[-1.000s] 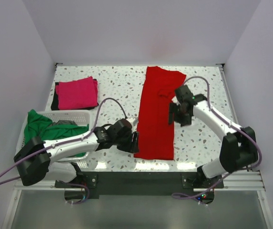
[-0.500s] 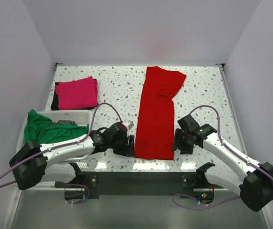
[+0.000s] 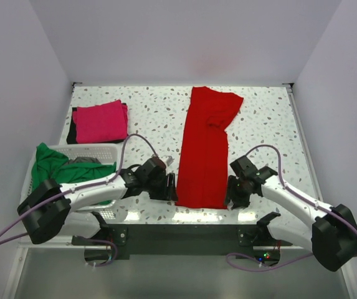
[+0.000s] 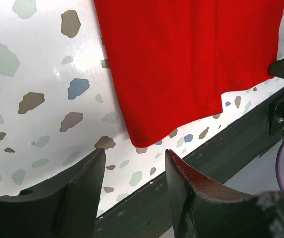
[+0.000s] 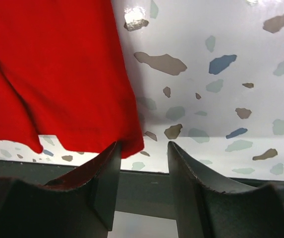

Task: Fold and stack the t-shirts
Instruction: Fold the tshirt

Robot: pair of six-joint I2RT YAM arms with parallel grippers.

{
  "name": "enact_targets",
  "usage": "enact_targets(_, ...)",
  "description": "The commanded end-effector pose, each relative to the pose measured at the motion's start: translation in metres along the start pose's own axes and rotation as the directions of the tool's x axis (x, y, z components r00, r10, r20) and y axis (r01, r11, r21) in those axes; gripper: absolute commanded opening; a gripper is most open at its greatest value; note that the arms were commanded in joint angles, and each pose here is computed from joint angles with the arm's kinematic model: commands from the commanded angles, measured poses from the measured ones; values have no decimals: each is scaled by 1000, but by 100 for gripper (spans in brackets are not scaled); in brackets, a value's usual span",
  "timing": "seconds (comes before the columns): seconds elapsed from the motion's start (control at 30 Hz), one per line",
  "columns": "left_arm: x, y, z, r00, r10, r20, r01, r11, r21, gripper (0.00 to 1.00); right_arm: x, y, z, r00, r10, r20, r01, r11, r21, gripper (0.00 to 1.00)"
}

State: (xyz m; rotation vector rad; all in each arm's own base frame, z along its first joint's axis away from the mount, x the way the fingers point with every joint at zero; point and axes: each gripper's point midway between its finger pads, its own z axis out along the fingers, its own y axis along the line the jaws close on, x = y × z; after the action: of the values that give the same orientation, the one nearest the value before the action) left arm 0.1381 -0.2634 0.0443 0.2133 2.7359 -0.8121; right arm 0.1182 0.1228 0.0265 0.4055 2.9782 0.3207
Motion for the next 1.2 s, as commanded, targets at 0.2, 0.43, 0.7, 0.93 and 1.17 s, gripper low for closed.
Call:
enact_targets(0.2,-5,-6,12,1000,-17,-12,18,1000,26,54,2,7,14,1000,2,-14,-2,999,-40,35)
enact_targets(0.43,-2,0,17,999,-14,-37,14,1000,-8,45,9,8,15,999,13,-37,-15,998,-60,18)
enact_targets(0.7,-7,-7,18,1000,0,-18,0,1000,26,44,13,4,15,999,23,-45,-26,998,-55,13)
enact_targets(0.93,-9,-13,20,1000,7,-17,-6,998,57,44,18,2,15,998,35,-51,-37,998,-48,11)
enact_targets(1.17,-18,-20,7,999,2,35,-5,997,72,36,21,-1,13,998,42,-52,-44,998,-41,9)
